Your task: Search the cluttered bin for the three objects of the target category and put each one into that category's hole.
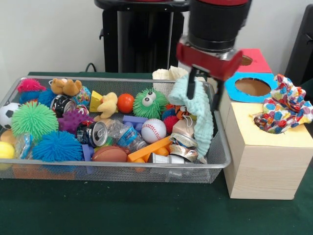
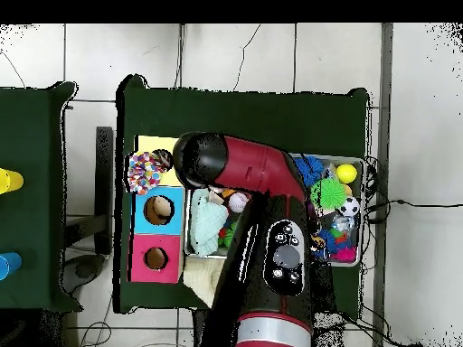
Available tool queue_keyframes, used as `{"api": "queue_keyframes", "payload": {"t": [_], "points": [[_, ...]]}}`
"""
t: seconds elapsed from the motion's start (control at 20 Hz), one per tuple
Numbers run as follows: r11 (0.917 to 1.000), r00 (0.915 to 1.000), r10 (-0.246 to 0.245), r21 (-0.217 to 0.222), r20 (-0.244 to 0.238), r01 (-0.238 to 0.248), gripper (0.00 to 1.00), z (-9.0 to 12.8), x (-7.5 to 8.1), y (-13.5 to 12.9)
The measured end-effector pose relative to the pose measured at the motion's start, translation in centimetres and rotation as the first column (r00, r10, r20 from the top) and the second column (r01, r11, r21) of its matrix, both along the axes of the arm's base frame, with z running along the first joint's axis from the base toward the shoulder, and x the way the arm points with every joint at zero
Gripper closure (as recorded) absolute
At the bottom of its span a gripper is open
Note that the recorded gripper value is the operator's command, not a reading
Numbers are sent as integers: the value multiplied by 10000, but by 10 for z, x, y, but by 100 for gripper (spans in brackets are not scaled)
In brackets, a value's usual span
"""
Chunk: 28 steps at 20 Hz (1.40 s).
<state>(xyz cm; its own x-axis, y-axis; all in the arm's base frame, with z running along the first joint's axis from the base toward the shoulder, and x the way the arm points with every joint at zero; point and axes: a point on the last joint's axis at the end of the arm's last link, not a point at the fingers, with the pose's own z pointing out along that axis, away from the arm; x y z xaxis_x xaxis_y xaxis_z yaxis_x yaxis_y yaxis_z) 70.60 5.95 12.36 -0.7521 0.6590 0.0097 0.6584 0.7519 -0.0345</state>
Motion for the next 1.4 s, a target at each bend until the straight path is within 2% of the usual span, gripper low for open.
{"api": "queue_keyframes", "payload": {"t": [0.35,0.55,0.7,1.05,1.4], "points": [[9989,9996,-237,-405,-178,230,0,-6,-8,-53],[9981,9983,-423,-468,-401,404,0,-9,-22,-73],[9974,9965,-543,-513,-641,511,0,-8,-38,-85],[9974,9927,-496,-568,-1097,435,0,-16,-74,-91],[9988,9900,-83,-479,-1406,16,0,-28,-96,-77]]}}
